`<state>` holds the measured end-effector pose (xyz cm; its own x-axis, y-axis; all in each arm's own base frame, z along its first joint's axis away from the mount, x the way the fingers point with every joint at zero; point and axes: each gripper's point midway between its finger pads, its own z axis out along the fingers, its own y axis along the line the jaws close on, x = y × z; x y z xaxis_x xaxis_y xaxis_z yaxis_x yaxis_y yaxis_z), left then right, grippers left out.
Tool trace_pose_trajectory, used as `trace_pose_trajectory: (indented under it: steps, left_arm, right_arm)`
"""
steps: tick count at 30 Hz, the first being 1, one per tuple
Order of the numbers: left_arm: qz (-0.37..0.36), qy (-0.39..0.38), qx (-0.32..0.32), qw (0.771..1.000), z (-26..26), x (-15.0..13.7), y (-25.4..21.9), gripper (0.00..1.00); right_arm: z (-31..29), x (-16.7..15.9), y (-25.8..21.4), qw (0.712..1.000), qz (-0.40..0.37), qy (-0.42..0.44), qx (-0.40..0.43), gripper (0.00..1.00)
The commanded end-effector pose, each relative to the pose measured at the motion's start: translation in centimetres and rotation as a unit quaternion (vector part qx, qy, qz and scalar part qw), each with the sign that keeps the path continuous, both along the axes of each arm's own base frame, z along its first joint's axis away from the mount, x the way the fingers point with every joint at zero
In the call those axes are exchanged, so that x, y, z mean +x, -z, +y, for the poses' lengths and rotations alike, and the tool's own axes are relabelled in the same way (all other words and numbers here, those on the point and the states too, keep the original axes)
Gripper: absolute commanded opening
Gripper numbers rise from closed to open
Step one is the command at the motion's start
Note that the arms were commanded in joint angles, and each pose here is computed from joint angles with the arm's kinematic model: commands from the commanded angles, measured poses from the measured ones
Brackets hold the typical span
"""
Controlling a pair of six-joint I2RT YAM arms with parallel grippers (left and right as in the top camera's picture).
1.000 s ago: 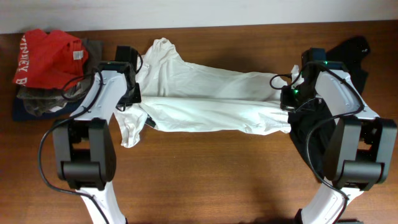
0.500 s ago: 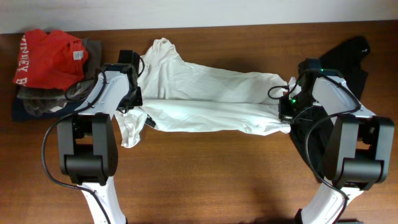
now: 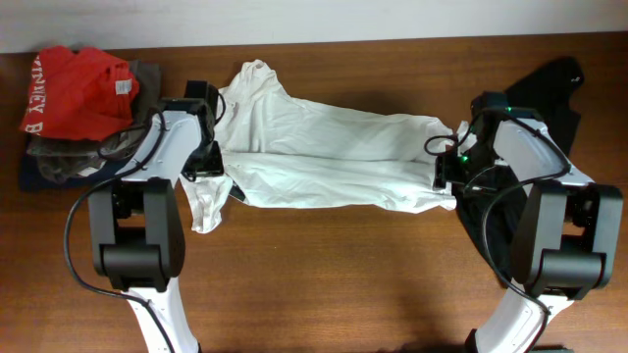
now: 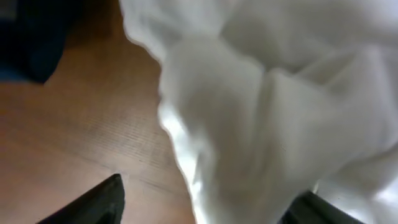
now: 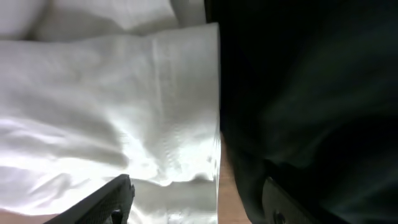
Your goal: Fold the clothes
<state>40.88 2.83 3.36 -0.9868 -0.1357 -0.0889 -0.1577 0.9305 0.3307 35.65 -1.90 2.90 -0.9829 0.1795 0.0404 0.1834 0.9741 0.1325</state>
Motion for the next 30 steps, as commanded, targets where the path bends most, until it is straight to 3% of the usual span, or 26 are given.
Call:
trace_pose_trajectory:
  steps: [1,8,16,24,30]
  left_arm:
    - [-0.010,-0.005,0.006,1.000,0.4,0.9,-2.0,0.78]
    - [0.010,-0.035,-0.016,0.999,-0.2,-1.6,-6.3,0.80]
    - [0.101,-0.046,-0.090,0.990,-2.8,-6.8,-7.4,0.79]
    - [0.129,-0.010,-0.101,0.986,-6.0,-8.3,-4.4,0.73]
    - [0.162,-0.022,-0.088,0.983,-5.8,-11.2,-0.2,0.61]
  right_arm:
    - [-0.5,1.8,-1.4,1.000,-0.022,0.002,-0.010,0.72]
    - [-0.5,2.3,-2.0,1.000,-0.029,0.002,-0.010,0.75]
    - [-0.6,3.0,-2.1,0.999,-0.045,0.002,-0.011,0.76]
    - [-0.6,3.4,-2.1,0.999,-0.052,0.002,-0.012,0.76]
    - [-0.7,3.4,-2.1,0.999,-0.052,-0.002,-0.014,0.76]
